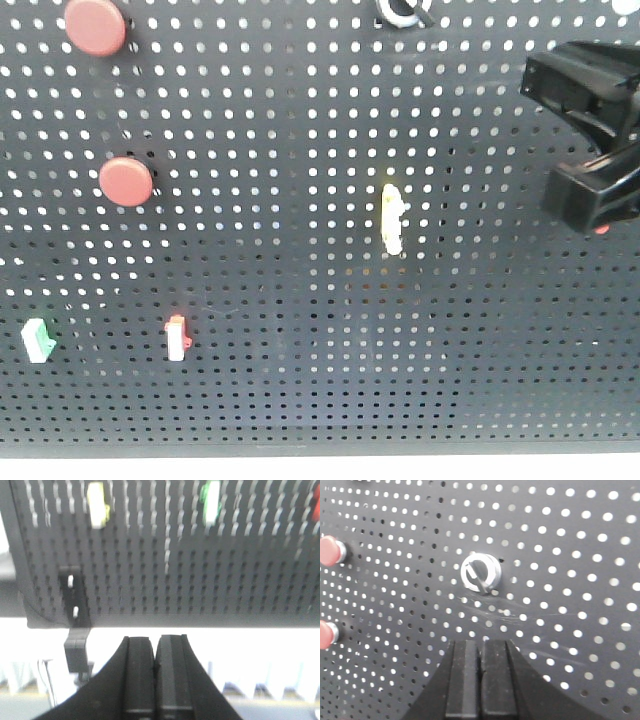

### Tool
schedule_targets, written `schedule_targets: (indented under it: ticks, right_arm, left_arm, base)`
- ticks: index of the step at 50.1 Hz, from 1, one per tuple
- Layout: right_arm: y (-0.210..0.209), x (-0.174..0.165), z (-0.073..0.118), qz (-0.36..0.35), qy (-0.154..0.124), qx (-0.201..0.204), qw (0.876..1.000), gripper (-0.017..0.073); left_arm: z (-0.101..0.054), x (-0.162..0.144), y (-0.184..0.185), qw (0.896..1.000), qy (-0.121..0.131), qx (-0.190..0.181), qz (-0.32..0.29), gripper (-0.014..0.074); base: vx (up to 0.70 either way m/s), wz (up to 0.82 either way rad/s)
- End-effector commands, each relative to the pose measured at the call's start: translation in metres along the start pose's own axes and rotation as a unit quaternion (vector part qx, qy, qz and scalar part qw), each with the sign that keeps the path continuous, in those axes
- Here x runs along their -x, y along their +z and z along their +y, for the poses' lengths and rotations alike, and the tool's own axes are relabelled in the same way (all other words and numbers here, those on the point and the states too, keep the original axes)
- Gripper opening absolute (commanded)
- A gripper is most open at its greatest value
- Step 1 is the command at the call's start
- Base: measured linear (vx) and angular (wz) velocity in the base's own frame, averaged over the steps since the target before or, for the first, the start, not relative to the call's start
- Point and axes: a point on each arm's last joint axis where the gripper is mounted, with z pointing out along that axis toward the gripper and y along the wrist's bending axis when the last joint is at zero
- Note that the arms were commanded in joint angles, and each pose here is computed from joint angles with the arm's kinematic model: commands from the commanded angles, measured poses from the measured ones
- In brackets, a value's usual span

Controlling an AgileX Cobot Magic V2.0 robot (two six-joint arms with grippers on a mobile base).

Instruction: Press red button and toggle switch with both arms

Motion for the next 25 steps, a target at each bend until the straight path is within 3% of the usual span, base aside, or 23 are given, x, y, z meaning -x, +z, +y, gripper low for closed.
schedule_targets:
  ticks: [1, 25]
  right_arm:
    - [-0.0061, 0.0189, -0.002, -0.058, -0.008, -0.001, 0.998, 0.0]
    - [-0.0061, 0.0191, -0.0019, -0.059, -0.008, -0.001, 0.998, 0.0]
  left_arm:
    - [-0.0002, -0.003, 0.0008, 1.0, -0.006, -0.002, -0.022, 0.0001]
    - [-0.0002, -0.0036, 0.0009, 1.0, -0.006, -0.001, -0.019, 0.0001]
  base:
    - [0.0, 0.0]
    - [0.0, 0.0]
